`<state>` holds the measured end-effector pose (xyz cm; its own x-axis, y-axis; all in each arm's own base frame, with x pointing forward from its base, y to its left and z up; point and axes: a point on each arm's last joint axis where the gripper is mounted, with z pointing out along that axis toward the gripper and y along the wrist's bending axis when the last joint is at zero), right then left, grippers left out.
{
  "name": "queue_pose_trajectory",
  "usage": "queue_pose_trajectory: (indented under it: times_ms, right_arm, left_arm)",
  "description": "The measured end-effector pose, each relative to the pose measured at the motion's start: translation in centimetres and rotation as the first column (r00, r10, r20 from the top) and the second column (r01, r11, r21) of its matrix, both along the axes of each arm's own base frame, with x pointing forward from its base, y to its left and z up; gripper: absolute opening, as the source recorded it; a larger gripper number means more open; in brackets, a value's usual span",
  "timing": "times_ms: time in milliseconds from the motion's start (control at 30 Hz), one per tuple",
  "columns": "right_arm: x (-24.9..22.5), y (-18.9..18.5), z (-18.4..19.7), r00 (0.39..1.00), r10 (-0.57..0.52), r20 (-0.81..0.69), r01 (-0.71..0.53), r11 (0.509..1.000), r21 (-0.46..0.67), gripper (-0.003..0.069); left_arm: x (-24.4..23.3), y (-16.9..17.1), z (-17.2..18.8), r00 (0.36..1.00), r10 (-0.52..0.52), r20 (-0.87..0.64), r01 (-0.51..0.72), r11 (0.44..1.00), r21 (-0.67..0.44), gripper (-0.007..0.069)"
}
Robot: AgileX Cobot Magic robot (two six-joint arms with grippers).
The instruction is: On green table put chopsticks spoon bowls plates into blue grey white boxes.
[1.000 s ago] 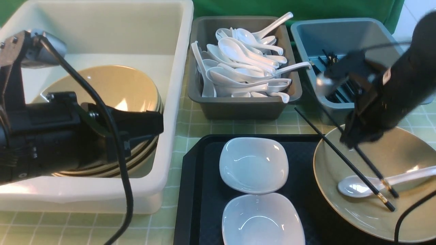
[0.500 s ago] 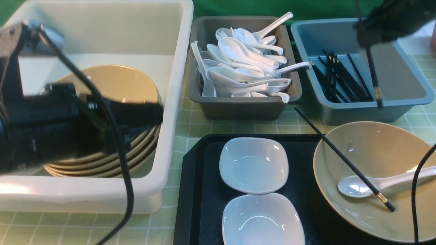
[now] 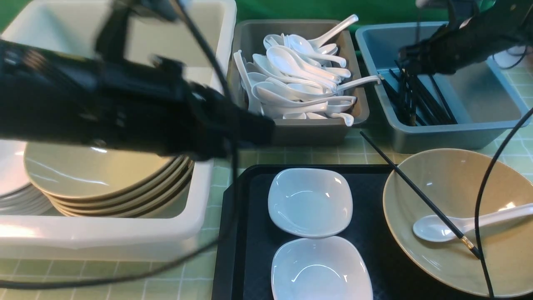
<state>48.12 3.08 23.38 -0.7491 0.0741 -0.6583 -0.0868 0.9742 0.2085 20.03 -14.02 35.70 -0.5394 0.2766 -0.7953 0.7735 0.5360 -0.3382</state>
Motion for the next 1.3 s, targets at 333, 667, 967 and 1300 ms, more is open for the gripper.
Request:
queue_pose_trajectory:
  times_ms: [333,667,967,1300]
  right_arm:
    - [-3.2,-0.5,4.9,0.985,0.167,-0.037,-0.170,0.981,-0.099,0.0414]
    - [-16.5,0.7,9.9,0.856,0.517,-0.015,-0.502,0.823,-0.264,0.0421]
    - [-21.4,2.8,-0.3,0.741,0.616,-0.268,-0.665,0.729,-0.162,0.0421]
    - [-19.4,3.4,-3.8,0.748,0.598,-0.287,-0.656,0.731,-0.187,0.0328]
  left_arm:
    - [-0.6,0.4,1.3,0.998,0.020,0.056,-0.024,0.997,0.075,-0.0002]
    - [-3.1,1.8,3.4,0.997,-0.030,0.068,0.018,0.985,0.173,-0.0002]
    - [-3.2,1.8,3.5,0.997,-0.033,0.067,0.021,0.985,0.169,-0.0002]
    - [-3.3,1.7,3.4,0.998,-0.040,0.052,0.031,0.986,0.165,-0.0002]
